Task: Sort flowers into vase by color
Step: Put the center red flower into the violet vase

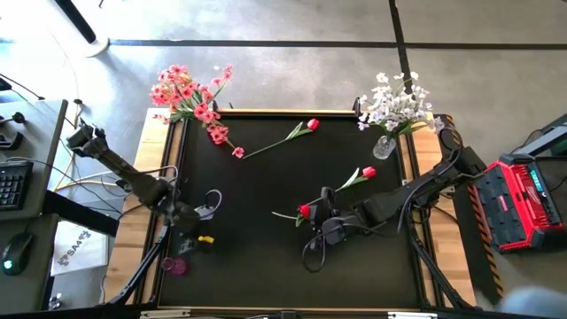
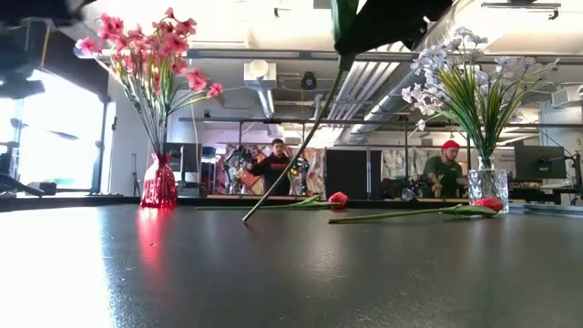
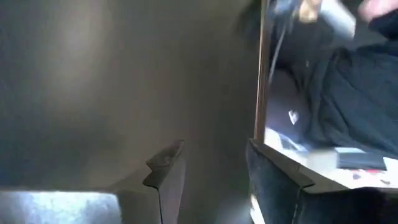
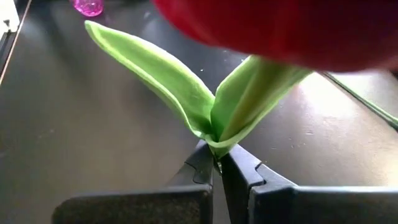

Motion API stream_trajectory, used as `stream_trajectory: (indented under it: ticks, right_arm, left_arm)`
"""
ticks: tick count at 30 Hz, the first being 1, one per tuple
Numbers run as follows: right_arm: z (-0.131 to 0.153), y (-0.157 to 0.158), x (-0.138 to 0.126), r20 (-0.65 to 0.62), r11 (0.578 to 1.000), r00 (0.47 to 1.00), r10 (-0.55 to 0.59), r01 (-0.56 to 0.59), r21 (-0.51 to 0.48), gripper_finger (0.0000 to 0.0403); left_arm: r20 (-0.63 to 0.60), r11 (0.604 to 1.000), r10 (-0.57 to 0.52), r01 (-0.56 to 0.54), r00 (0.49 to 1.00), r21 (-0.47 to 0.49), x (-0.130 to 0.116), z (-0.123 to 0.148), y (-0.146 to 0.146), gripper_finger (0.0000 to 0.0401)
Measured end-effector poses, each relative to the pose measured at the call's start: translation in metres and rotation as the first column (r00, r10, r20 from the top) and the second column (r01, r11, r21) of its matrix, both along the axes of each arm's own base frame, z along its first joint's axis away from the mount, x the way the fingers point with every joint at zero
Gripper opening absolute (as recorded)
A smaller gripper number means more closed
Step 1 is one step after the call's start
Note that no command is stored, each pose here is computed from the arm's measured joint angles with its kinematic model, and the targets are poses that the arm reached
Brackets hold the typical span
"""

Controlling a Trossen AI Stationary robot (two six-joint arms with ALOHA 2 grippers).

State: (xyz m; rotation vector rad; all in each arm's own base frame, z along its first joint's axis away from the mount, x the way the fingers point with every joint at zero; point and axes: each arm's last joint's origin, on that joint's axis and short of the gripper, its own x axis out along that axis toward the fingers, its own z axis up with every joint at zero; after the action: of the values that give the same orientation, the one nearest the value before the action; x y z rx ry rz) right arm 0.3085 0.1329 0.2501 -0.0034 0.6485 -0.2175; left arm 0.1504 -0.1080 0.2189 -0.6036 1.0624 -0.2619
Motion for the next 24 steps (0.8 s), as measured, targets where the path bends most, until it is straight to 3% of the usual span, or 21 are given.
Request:
stream_trajectory:
  ticks: [4, 11, 15, 21, 24]
  right_arm:
    - [0.0, 0.0, 0.0, 0.013, 1.0, 0.999, -0.031, 0.031, 0.001, 0.0001]
    - [0.001, -0.004, 0.001, 0.035, 0.997, 0.996, -0.077, 0.077, -0.014, 0.0001]
    - [0.001, -0.004, 0.001, 0.038, 0.997, 0.996, -0.077, 0.078, -0.011, 0.0]
    - [0.0, -0.003, 0.001, 0.024, 0.998, 0.998, -0.053, 0.054, -0.015, 0.0]
    - [0.0, -0.003, 0.001, 0.023, 0.998, 0.998, -0.053, 0.053, -0.015, 0.0]
  left_arm:
    - [-0.162, 0.996, 0.042, -0.054, 0.986, -0.067, -0.01, -0.003, -0.003, 0.0154]
    - [-0.266, 0.993, 0.078, -0.1, 0.961, -0.068, -0.005, -0.004, -0.018, 0.0154]
    - [-0.309, 0.996, 0.082, -0.088, 0.948, -0.005, 0.009, 0.014, -0.03, 0.0154]
    - [-0.42, 0.982, 0.128, -0.055, 0.899, 0.182, 0.023, 0.048, -0.045, 0.0154]
    - [-0.423, 0.977, 0.125, -0.037, 0.897, 0.211, 0.026, 0.053, -0.057, 0.0159]
